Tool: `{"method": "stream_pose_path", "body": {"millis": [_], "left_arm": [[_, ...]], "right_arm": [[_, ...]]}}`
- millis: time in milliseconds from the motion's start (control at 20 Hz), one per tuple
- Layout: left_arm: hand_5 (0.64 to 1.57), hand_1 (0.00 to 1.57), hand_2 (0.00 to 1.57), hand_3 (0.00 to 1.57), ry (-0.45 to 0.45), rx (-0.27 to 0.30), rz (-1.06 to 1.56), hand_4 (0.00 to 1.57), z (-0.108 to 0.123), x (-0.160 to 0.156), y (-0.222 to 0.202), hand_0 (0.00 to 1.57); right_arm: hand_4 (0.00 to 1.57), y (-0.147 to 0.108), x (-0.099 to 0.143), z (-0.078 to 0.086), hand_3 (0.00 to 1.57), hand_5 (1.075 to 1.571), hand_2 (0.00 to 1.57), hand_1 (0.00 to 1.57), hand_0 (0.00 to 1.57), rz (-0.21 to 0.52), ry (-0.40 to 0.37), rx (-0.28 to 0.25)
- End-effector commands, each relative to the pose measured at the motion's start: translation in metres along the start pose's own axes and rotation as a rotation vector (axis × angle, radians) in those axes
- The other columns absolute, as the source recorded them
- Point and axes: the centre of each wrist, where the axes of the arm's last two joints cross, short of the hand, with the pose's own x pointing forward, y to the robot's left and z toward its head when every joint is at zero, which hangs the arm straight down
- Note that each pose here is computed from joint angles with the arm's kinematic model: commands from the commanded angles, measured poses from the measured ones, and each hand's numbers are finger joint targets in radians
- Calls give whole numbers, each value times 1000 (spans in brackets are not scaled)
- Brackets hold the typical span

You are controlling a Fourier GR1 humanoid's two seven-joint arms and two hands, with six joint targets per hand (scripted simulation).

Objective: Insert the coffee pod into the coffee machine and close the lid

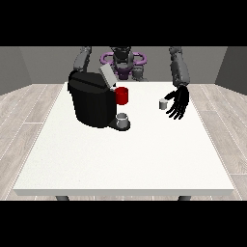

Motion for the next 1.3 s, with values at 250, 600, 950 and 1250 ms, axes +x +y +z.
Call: {"method": "stream_pose_path", "body": {"millis": [250, 600, 950, 1250], "left_arm": [[1571, 1262, 1250, 1097, -63, -158, -38, 73, -9, 24, -56, 1262], [1571, 1212, 1297, 1204, -59, -113, -59, 142, -12, 16, -41, 1212], [1571, 1557, 1523, 1427, -151, -145, 5, 706, -11, 27, -70, 1557], [1571, 1400, 1400, 1307, -175, -105, 43, 625, -22, 52, -87, 1400]], "right_arm": [[318, -13, -27, 11, 0, 1571, 0, 0, 0, 9, 103, -22], [403, 0, -30, 11, 0, 1571, 0, 0, 0, -17, 62, -19], [392, -26, -46, 27, 0, 1571, 0, 0, 0, -22, 153, -55], [280, -14, -58, 32, 0, 1571, 0, 0, 0, -21, 157, -67]]}}
